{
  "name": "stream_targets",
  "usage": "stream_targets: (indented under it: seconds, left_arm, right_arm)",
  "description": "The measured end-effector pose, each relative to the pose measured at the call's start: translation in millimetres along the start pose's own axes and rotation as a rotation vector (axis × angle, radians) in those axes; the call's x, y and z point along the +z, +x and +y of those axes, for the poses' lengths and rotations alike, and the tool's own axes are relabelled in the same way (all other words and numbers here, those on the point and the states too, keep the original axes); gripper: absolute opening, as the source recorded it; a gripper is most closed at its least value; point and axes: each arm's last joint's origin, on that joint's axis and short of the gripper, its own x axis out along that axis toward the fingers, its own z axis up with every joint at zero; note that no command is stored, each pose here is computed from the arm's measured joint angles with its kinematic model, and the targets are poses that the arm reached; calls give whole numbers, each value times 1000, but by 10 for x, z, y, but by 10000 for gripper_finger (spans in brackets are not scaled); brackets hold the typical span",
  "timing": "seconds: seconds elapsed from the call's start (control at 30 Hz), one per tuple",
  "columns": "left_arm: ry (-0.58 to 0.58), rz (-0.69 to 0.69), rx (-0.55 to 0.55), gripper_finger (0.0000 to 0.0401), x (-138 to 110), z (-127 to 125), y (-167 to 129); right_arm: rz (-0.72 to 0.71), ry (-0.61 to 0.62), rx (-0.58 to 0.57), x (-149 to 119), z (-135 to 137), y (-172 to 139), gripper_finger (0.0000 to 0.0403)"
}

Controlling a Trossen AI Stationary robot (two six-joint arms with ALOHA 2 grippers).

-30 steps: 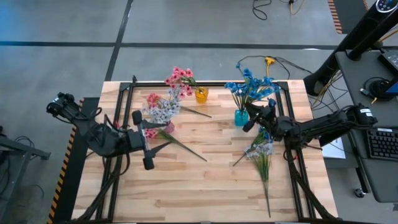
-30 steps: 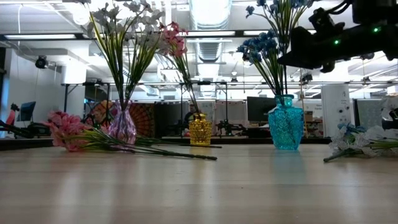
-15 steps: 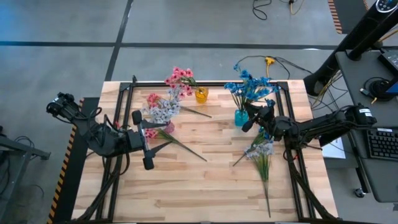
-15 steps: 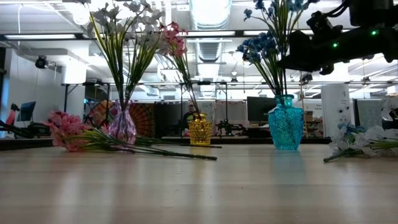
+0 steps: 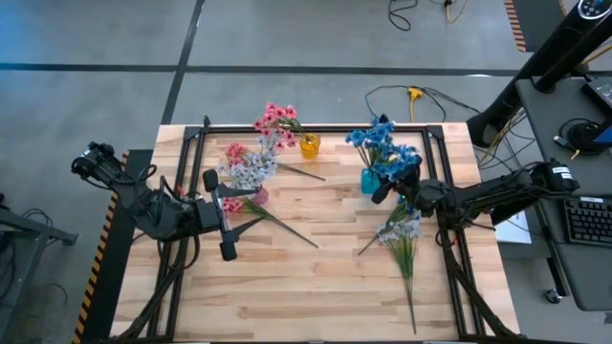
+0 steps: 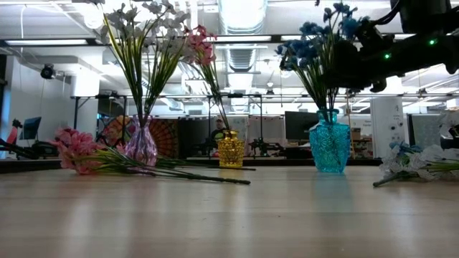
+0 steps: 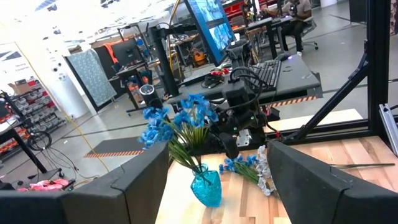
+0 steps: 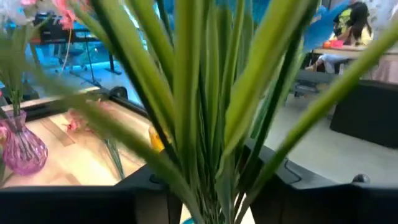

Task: Sort flowers into vase by color
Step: Put the left blue flowers into the blue vase

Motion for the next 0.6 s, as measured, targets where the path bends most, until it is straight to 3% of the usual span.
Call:
stream_targets:
  seconds: [0.6]
  left_arm:
    - [-10, 0, 0, 255, 1, 0, 0]
  right_arm:
    - [76, -3, 17, 52, 67, 1, 214]
